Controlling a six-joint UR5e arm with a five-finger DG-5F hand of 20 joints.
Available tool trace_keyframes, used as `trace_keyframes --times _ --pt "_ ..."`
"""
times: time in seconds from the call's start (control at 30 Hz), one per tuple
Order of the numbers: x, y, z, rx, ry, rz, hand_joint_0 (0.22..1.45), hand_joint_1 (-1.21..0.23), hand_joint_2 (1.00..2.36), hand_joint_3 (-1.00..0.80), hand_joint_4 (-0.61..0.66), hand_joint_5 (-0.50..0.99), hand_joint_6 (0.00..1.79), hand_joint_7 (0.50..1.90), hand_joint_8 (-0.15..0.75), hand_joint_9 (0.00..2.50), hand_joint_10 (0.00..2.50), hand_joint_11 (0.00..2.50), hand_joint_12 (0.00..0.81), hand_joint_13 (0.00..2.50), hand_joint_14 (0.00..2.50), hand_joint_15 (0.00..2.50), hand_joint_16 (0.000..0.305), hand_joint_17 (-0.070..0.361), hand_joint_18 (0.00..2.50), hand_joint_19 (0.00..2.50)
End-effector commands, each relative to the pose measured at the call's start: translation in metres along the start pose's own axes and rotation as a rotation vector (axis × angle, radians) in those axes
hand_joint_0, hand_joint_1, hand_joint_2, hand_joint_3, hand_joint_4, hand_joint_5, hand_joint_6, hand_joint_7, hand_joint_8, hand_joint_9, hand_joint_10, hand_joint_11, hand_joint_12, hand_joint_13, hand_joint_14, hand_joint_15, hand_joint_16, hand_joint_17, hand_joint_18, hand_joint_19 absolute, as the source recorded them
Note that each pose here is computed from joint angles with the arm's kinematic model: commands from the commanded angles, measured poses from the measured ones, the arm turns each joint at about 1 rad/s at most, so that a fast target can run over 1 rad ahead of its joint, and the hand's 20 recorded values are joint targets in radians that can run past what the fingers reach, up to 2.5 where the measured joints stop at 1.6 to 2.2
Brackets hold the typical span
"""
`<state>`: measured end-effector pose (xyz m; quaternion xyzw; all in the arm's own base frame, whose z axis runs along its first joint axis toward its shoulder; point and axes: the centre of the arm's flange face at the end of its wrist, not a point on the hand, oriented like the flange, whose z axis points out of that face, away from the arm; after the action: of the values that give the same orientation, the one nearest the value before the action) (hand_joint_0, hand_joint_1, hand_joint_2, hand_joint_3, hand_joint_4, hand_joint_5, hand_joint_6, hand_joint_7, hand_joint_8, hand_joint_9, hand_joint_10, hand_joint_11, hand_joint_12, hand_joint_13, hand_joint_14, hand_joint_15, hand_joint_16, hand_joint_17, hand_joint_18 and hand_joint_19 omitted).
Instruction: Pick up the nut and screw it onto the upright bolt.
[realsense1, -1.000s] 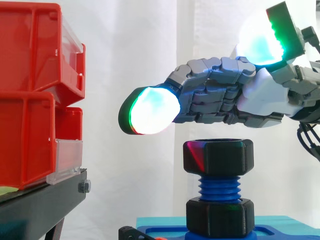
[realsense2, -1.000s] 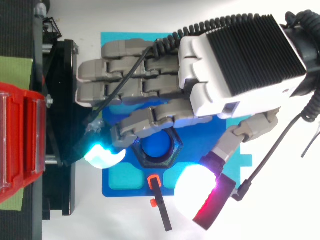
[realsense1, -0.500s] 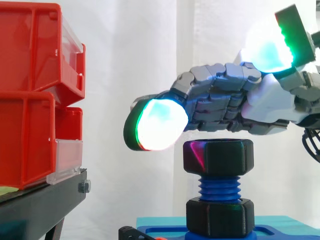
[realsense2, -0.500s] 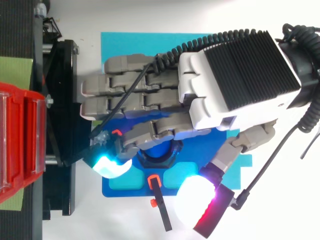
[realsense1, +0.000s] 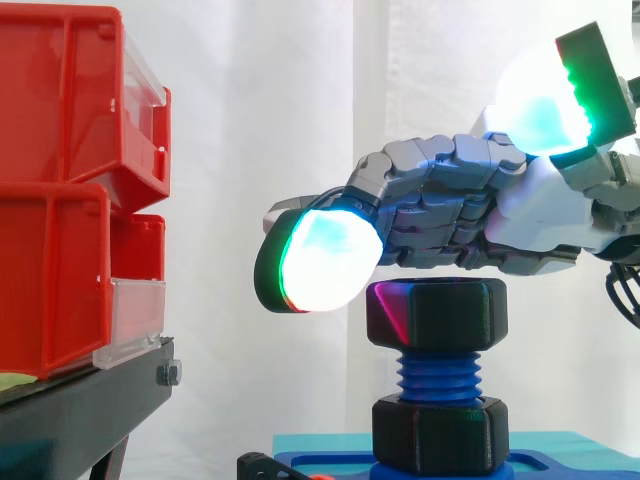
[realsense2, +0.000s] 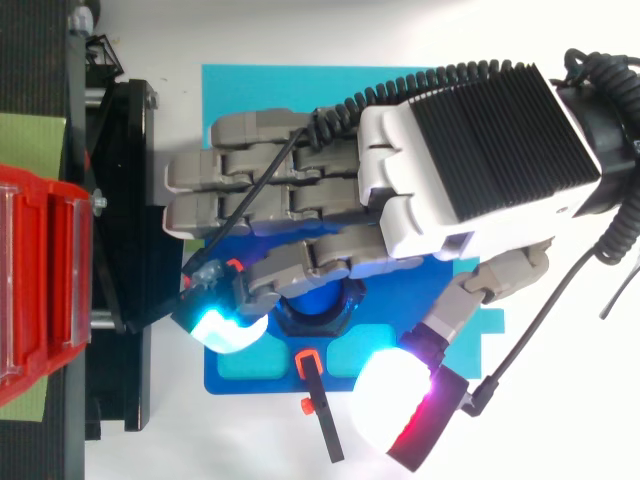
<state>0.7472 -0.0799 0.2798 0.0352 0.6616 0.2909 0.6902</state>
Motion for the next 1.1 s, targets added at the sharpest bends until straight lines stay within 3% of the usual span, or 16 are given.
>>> trace_keyframes --times 0.0,0.6,1.07 --pt "-0.001 -0.002 -0.001 0.001 -0.004 -0.004 0.42 -0.04 1.00 -0.50 0.12 -0.17 0.50 0.70 0.183 0.06 0.00 0.00 0.303 0.00 0.00 0.00 0.045 0.101 0.00 0.00" --pt "-0.007 -0.011 -0.007 0.005 -0.005 -0.008 0.44 -0.05 1.00 -0.50 0.16 -0.15 0.50 0.70 0.180 0.15 0.00 0.00 0.221 0.00 0.00 0.00 0.028 0.064 0.00 0.00" --pt "-0.012 -0.021 -0.014 0.009 0.002 -0.009 0.46 -0.13 1.00 -0.50 0.24 -0.10 0.50 0.77 0.215 0.49 0.00 0.00 0.159 0.17 0.00 0.00 0.014 0.032 0.00 0.00"
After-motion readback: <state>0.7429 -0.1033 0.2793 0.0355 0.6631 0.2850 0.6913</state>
